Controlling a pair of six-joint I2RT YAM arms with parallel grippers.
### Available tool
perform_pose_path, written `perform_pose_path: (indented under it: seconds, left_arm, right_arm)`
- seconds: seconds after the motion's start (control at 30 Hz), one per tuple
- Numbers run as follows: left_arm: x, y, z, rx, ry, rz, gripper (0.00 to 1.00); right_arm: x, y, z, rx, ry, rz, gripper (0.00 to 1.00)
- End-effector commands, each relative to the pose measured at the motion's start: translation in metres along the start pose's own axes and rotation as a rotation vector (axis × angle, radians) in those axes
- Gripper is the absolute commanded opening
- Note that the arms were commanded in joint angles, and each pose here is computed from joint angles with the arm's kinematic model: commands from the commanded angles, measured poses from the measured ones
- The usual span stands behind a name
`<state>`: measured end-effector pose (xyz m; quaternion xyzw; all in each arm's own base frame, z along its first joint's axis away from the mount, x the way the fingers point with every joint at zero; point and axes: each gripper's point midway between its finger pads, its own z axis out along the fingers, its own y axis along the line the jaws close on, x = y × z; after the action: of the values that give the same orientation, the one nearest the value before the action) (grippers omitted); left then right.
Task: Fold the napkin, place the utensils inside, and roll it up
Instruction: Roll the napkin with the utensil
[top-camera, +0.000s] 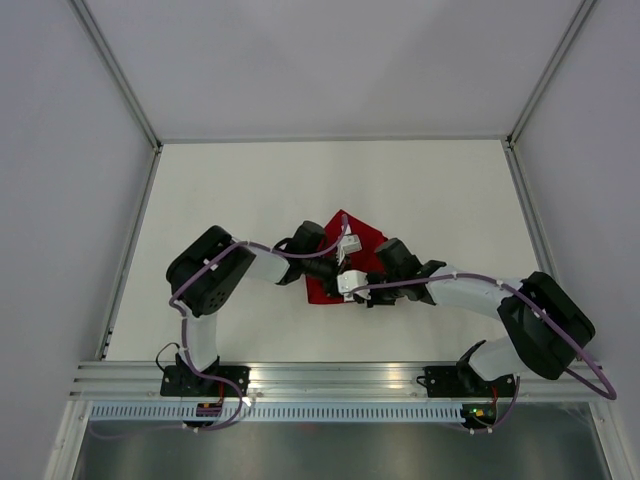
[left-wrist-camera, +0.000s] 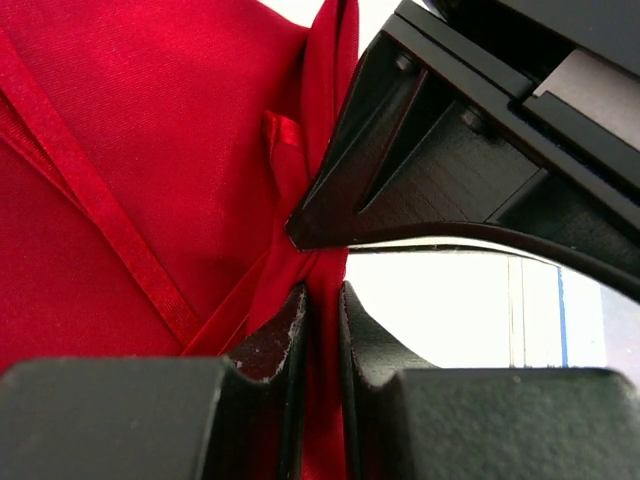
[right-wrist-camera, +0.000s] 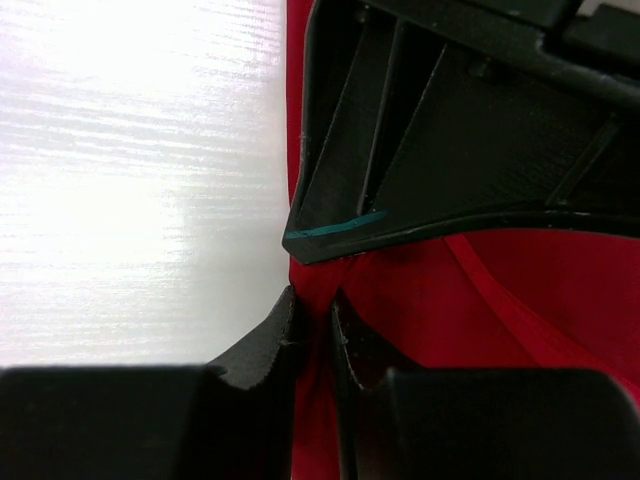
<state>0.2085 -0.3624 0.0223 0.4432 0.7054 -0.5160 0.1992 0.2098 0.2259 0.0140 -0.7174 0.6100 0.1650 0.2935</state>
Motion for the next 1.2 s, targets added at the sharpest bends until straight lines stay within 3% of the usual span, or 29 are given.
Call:
perform_pose_path:
  seconds: [0.0, 0.43, 0.8, 0.97, 1.07, 1.1, 1.17]
  left_arm:
    - [-0.022, 0.001, -0.012, -0.073, -0.069, 0.017, 0.03]
    - [-0.049, 0.000, -0.053, -0.319, -0.225, 0.101, 0.19]
    - [-0.092, 0.000, -0.147, -0.750, -0.594, 0.083, 0.19]
    - [-0.125, -0.029, -0.194, -0.822, -0.782, 0.106, 0.12]
    - [-0.140, -0.054, -0.228, -0.846, -0.949, 0.101, 0.29]
    - [-0.146, -0.064, -0.235, -0.826, -0.995, 0.125, 0.46]
    - [-0.152, -0.085, -0.242, -0.786, -1.023, 0.222, 0.48]
  right_arm:
    - [0.020, 0.025, 0.003, -0.106, 0.084, 0.067, 0.06]
    - [0.020, 0.032, 0.006, -0.236, 0.101, 0.162, 0.00]
    - [0.021, 0.034, 0.005, -0.429, 0.119, 0.308, 0.01]
    - [0.023, 0.029, 0.011, -0.464, 0.130, 0.357, 0.00]
    - [0.026, 0.028, 0.014, -0.482, 0.144, 0.389, 0.00]
    - [0.026, 0.026, 0.016, -0.487, 0.146, 0.394, 0.00]
    - [0.026, 0.026, 0.017, -0.501, 0.155, 0.416, 0.01]
